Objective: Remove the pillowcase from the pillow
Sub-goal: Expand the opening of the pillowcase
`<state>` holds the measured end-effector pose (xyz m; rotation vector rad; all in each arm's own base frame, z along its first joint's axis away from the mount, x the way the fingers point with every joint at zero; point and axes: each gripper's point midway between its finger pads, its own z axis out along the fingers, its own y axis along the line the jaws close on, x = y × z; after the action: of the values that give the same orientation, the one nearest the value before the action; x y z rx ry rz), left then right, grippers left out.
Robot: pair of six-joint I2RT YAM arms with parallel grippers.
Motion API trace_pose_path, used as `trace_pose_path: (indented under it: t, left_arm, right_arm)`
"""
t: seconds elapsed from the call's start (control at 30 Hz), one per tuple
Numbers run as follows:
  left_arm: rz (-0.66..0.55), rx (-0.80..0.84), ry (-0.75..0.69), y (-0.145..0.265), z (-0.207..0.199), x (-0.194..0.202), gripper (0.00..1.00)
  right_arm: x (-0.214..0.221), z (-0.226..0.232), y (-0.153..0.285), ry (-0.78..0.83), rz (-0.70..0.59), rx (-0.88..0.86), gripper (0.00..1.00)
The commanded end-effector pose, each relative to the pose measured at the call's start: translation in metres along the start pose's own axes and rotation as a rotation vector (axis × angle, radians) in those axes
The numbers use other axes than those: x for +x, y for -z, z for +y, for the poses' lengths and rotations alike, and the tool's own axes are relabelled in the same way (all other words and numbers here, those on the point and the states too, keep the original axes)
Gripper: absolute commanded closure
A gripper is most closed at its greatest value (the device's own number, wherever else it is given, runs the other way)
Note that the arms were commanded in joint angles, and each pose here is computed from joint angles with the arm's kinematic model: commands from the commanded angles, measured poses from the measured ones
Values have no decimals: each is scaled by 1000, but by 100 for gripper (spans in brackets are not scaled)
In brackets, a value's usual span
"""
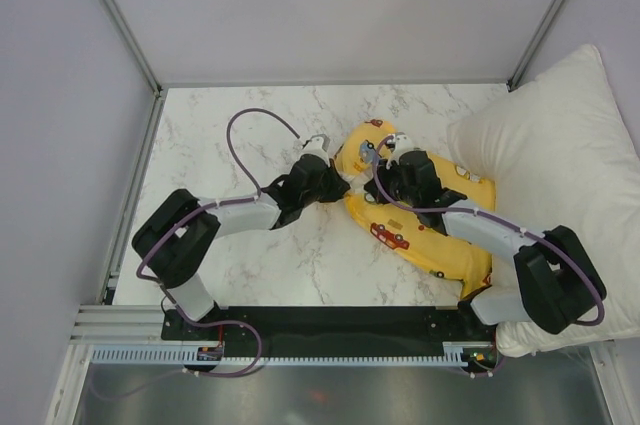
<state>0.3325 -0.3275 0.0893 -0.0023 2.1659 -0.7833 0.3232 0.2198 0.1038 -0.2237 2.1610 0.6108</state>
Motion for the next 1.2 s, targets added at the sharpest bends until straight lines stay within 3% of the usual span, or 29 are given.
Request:
trace_pose_path:
  t: [0.0, 0.27, 0.53, 0.63, 0.67, 0.73, 0.77, 0.87, 1.0, 1.17]
  left_arm:
    - [22, -449, -48, -2, 119, 13, 98]
    - [65, -474, -39, -8, 130, 27, 98]
    - [82, -281, -36, -3, 98, 30, 98]
    - [82, -192, -27, 2, 87, 37, 98]
    - [93, -157, -14, 4, 82, 40, 98]
    - [88, -111, 0, 6, 76, 43, 98]
    - [108, -91, 10, 9, 75, 51, 98]
    - [122, -32, 36, 13, 70, 62, 98]
    - [118, 22, 69, 17, 64, 67, 98]
    - [102, 44, 80, 21, 61, 66, 98]
  right_arm:
    - [5, -14, 34, 57, 30, 21, 100]
    - [-2, 15, 46, 49, -32, -142, 100]
    - [-27, 27, 43, 75, -74, -151, 99]
    - [-56, 44, 45, 108, -117, -187, 91]
    - [-72, 51, 45, 112, -142, -200, 82]
    - [-88, 60, 46, 113, -169, -217, 74]
    - [-102, 70, 46, 117, -192, -237, 66]
    - [-106, 88, 30, 119, -178, -278, 46]
    - [-99, 107, -5, 170, -106, -265, 39]
    - [-38, 71, -53, 186, 78, -92, 38]
